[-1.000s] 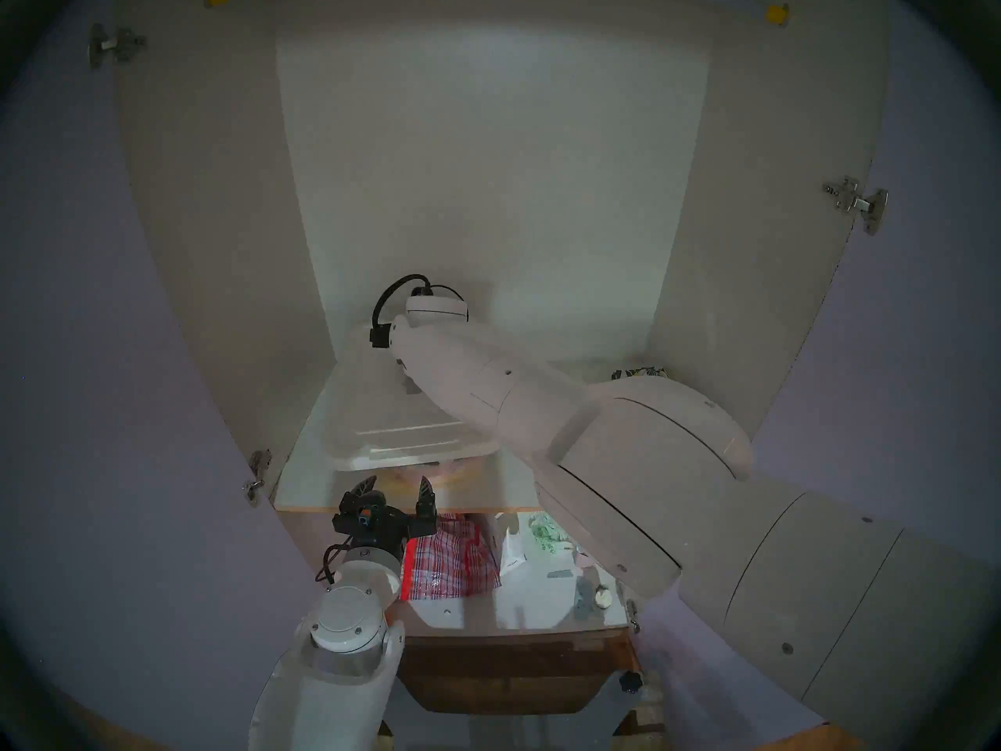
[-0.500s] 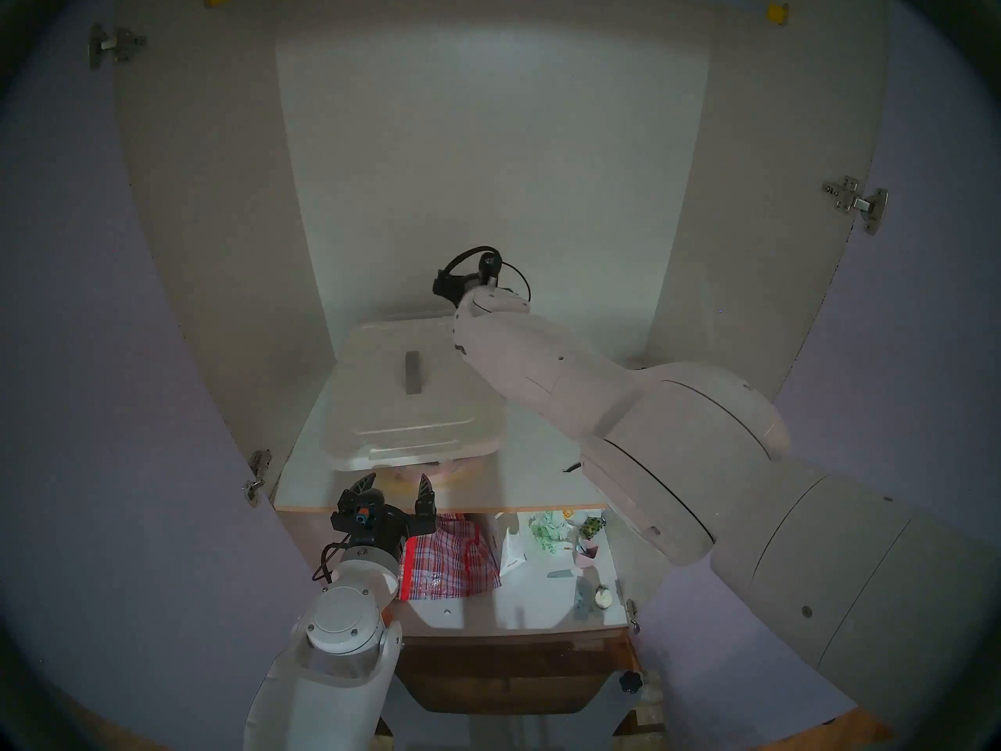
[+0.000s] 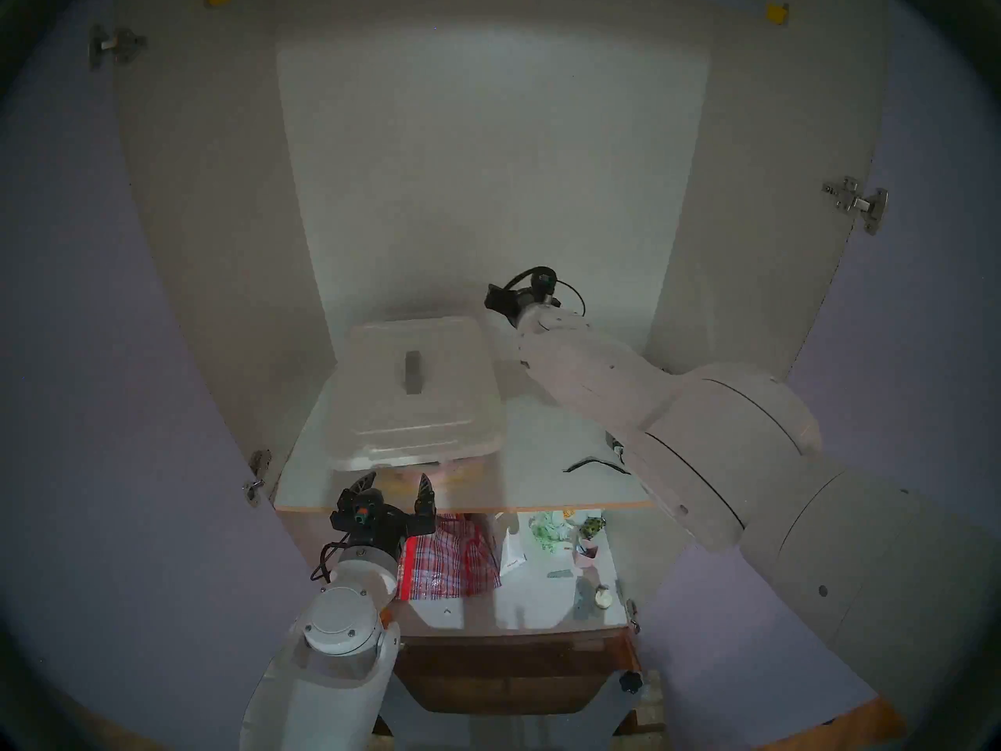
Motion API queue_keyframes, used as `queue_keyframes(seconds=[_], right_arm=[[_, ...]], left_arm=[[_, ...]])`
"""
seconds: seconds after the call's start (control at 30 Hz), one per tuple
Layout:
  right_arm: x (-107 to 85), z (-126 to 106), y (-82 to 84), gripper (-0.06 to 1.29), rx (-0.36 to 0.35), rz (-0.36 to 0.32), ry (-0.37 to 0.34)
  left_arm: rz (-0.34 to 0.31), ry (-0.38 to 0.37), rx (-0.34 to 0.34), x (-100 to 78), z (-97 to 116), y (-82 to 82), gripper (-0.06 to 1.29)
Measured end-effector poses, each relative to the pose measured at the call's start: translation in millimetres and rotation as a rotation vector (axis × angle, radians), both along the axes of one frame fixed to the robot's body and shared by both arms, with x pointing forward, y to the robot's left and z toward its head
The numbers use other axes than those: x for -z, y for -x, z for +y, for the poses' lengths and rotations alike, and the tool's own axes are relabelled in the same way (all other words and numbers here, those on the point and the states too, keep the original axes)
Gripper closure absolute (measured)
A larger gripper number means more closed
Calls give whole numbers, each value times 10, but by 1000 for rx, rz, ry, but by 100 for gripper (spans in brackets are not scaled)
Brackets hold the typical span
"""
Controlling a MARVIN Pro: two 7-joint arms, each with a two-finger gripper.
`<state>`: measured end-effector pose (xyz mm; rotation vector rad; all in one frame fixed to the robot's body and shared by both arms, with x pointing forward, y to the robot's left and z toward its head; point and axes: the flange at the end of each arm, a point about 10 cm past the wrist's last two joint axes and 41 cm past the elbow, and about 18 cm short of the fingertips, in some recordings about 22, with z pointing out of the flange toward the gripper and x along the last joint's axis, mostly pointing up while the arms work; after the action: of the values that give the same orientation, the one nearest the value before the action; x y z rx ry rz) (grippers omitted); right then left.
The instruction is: Take clothing out of the storage bin and put the lid back on the bin
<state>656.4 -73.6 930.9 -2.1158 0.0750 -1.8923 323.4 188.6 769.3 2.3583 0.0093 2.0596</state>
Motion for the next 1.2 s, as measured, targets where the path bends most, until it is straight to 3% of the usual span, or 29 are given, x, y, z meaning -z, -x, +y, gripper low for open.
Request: queue_keyframes(seconds=[0.13,0.37,0.77,0.83,0.93,1.2], right_arm=[[133,-217,3,-1,-10,10,28],[398,-209,103,-1,-51,12,46],[463,-137,146,-1,-110,12,50],[497,-128,156,-1,-155,60,54],[502,-169,162,-1,-199,52,66],[518,-294,153,-1,-192,36,88]], left_arm=[[0,1,1,-1,1,2,2],[1,1,3,-1,1,5,2],[2,1,3,0,3,7,2],[2,1,3,1,3,8,2],[2,1,3,1,4,8,2],[3,0,2,4,3,9,2]])
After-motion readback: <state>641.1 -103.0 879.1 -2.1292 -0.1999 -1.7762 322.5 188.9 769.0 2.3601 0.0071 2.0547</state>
